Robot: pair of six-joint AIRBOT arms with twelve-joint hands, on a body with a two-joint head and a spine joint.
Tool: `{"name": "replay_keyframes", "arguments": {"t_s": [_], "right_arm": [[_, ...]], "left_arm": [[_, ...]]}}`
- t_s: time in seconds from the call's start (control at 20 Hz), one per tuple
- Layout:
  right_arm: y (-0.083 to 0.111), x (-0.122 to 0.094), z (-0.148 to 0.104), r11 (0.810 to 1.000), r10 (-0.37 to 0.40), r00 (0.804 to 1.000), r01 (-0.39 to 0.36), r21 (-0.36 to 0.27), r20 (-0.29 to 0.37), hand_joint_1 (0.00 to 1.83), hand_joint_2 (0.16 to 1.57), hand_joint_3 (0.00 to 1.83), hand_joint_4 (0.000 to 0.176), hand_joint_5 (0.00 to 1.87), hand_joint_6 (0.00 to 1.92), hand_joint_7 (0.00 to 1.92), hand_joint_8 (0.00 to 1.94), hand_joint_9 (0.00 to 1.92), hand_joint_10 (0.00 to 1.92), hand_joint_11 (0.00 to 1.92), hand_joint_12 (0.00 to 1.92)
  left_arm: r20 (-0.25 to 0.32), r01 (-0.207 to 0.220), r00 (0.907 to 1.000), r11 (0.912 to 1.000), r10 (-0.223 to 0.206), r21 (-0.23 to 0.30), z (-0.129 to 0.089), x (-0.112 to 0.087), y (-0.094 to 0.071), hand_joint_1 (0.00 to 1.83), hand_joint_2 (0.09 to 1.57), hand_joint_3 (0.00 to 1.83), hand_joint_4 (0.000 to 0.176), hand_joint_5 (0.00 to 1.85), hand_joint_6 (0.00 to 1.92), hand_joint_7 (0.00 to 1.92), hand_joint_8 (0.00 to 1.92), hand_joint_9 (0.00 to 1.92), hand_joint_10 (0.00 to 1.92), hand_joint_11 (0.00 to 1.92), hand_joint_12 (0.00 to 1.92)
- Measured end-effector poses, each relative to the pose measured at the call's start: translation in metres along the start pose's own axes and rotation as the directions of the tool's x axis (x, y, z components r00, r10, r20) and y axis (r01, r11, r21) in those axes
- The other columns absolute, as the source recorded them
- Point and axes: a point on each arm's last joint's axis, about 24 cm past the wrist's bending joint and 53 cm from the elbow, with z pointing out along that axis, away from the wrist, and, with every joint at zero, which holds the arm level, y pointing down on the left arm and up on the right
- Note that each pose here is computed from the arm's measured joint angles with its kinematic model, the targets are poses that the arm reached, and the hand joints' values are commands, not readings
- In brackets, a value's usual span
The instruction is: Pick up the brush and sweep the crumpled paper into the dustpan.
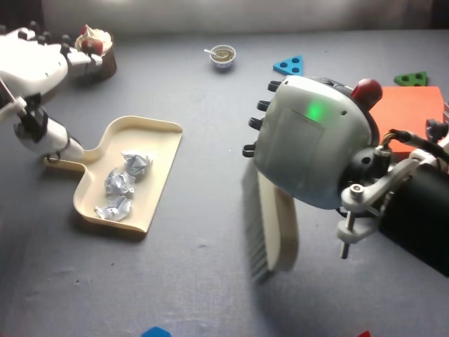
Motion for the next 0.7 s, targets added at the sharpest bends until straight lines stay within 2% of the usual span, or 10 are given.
{"name": "replay_keyframes", "arguments": {"t_s": [0.1,0.15,0.2,0.25,0.3,0.35,0.4,0.5,0.6,0.7], "right_arm": [[-0.001,-0.002,-0.004,1.0,-0.01,1.0,0.01,0.002,0.002,0.93,0.82,0.0,0.006,0.7,1.92,0.72,1.94,0.81,1.92,1.0,1.92],[-0.004,-0.002,-0.007,1.0,-0.012,1.0,0.012,0.004,-0.001,0.93,0.76,0.0,0.024,0.52,1.76,0.53,1.94,0.55,1.92,0.57,1.92],[-0.005,-0.002,-0.008,1.0,-0.012,1.0,0.012,0.007,-0.005,0.93,0.76,0.0,0.024,0.52,1.76,0.53,1.94,0.55,1.92,0.57,1.92],[-0.009,0.002,-0.01,1.0,-0.013,1.0,0.013,0.014,-0.022,0.91,0.72,0.0,0.0,0.5,1.14,0.31,1.82,0.29,1.92,0.21,1.92],[-0.011,0.008,-0.012,1.0,-0.005,0.999,0.006,0.018,-0.049,0.83,0.7,0.0,0.0,0.55,0.53,0.37,1.16,0.25,1.64,0.09,1.92],[-0.013,0.013,-0.014,1.0,0.001,0.998,0.001,0.02,-0.068,0.71,0.7,0.0,0.009,0.44,0.17,0.48,0.49,0.27,1.12,0.04,1.73],[-0.014,0.015,-0.015,1.0,-0.001,0.997,0.003,0.023,-0.08,0.7,0.68,0.0,0.002,0.4,0.04,0.54,0.16,0.37,0.66,0.04,1.55],[-0.017,0.016,-0.019,1.0,-0.008,0.996,0.01,0.025,-0.087,0.64,0.66,0.0,0.004,0.25,0.01,0.35,0.01,0.41,0.09,0.07,1.05],[-0.018,0.014,-0.024,1.0,-0.008,0.996,0.01,0.024,-0.089,0.61,0.66,0.0,0.0,0.21,0.01,0.23,0.0,0.23,0.01,0.05,0.55],[-0.023,0.012,-0.031,1.0,0.01,0.995,-0.007,0.031,-0.1,0.59,0.68,0.0,0.0,0.14,0.0,0.16,0.0,0.15,0.0,0.08,0.28]], "left_arm": [[0.008,0.012,0.9999,0.9997,-0.012,0.02,-0.002,-0.011,-0.008,0.88,0.92,0.01,0.107,0.22,0.0,0.26,0.01,0.28,0.01,0.04,0.69],[0.004,0.019,0.9998,0.9991,-0.019,0.037,-0.004,-0.014,-0.015,0.89,0.93,0.01,0.11,0.22,0.01,0.24,0.0,0.27,0.0,0.02,0.68],[0.0,0.024,0.9997,0.9987,-0.024,0.045,-0.006,-0.016,-0.018,0.89,0.93,0.01,0.11,0.22,0.01,0.24,0.0,0.27,0.0,0.02,0.68],[-0.006,0.04,0.9992,0.9975,-0.04,0.058,-0.009,-0.018,-0.025,0.89,0.92,0.0,0.107,0.23,0.01,0.26,0.01,0.29,0.01,0.05,0.69],[-0.007,0.054,0.9985,0.9962,-0.054,0.068,-0.012,-0.023,-0.031,0.86,0.93,0.01,0.105,0.22,0.0,0.25,0.0,0.29,0.01,0.04,0.69],[-0.008,0.059,0.9983,0.9955,-0.059,0.075,-0.014,-0.028,-0.036,0.87,0.91,0.0,0.103,0.24,0.01,0.27,0.01,0.31,0.01,0.06,0.7],[-0.001,0.059,0.9982,0.9949,-0.059,0.082,-0.015,-0.035,-0.042,0.86,0.92,0.0,0.105,0.22,0.0,0.26,0.0,0.3,0.01,0.05,0.69],[0.004,0.059,0.9982,0.9944,-0.059,0.088,-0.016,-0.043,-0.05,0.85,0.92,0.0,0.107,0.22,0.0,0.28,0.01,0.31,0.01,0.05,0.69],[-0.011,0.066,0.9978,0.9926,-0.066,0.102,-0.017,-0.042,-0.056,0.82,0.93,0.01,0.111,0.2,0.0,0.27,0.0,0.29,0.0,0.04,0.69],[-0.017,0.085,0.9964,0.9883,-0.083,0.127,-0.018,-0.046,-0.065,0.87,0.93,0.0,0.113,0.23,0.01,0.28,0.01,0.3,0.0,0.02,0.68]]}}
